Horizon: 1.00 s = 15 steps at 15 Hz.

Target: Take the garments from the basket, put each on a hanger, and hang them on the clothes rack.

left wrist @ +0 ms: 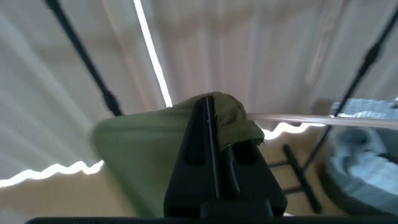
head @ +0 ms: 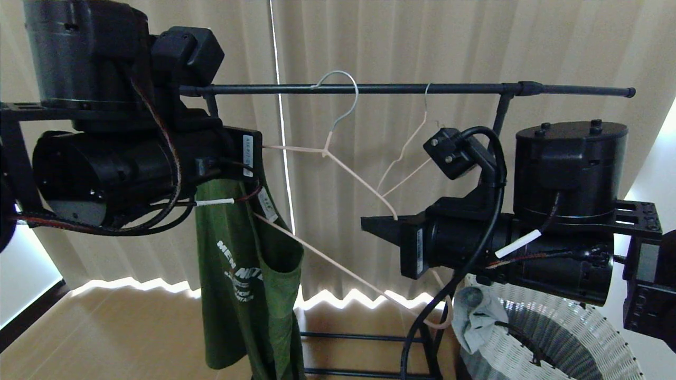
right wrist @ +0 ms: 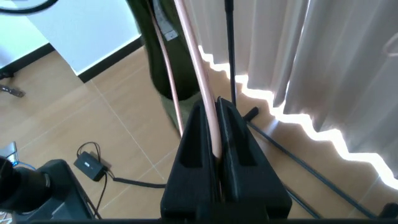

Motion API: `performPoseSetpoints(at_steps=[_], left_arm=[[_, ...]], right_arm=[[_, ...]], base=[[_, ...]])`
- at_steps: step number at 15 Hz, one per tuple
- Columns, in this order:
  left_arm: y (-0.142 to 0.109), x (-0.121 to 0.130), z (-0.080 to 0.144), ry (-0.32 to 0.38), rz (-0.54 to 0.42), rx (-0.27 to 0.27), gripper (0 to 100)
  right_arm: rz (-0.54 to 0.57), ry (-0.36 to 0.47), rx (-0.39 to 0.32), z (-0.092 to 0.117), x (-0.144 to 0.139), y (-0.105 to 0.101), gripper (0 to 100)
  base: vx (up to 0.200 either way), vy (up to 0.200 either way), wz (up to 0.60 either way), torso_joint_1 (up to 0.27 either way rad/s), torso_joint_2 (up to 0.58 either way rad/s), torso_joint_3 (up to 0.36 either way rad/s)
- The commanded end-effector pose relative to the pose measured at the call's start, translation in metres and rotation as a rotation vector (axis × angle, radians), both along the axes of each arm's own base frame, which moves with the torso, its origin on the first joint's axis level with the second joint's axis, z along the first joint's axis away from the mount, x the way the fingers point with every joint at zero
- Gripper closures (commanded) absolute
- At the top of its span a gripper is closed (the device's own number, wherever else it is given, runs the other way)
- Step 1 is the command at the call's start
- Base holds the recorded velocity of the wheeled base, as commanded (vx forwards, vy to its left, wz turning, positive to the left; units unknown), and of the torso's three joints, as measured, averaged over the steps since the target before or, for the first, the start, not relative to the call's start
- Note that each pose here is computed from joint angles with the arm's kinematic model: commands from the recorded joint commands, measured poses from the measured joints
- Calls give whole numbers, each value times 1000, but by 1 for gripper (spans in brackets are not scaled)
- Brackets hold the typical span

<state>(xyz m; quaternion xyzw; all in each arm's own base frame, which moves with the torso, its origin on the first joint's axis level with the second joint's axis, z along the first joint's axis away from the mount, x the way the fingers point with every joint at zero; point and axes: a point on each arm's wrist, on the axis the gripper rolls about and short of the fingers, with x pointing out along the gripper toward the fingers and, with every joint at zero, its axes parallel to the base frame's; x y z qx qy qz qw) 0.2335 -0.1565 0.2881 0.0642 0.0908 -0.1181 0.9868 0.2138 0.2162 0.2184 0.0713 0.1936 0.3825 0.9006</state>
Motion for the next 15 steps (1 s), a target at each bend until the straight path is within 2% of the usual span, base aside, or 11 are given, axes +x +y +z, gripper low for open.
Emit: performPoseSetpoints(at_steps=[1,4,5,7,9,13,15], left_arm=[[-7,-7,0,2,-35,-11,100],[-12,-10,1,7,-118,-25,100],[-12,-10,1,7,-118,-25,100],[-12,-13,3,13,-227,-47,100],[-13,-13,4,16,-266,-55,100],[-12,-14,7,0,-303,-91,100],[-6,-20,0,12,-295,-81,100]], right_arm=[[0,5,-4,-6,5,5,100],[-4,20,1,-8,8,9,100],[-4,20,1,-8,8,9,100],[-10,32,8,-10,11,10,100],[-26,43,14,-11,14,8,100],[-57,50,23,-11,19,1,100],[-84,53,31,-10,24,-5,100]], base=[[0,0,0,0,0,0],[0,0,0,0,0,0],[0,0,0,0,0,0],[0,0,0,0,0,0],[0,0,0,0,0,0],[0,0,0,0,0,0],[0,0,0,0,0,0]])
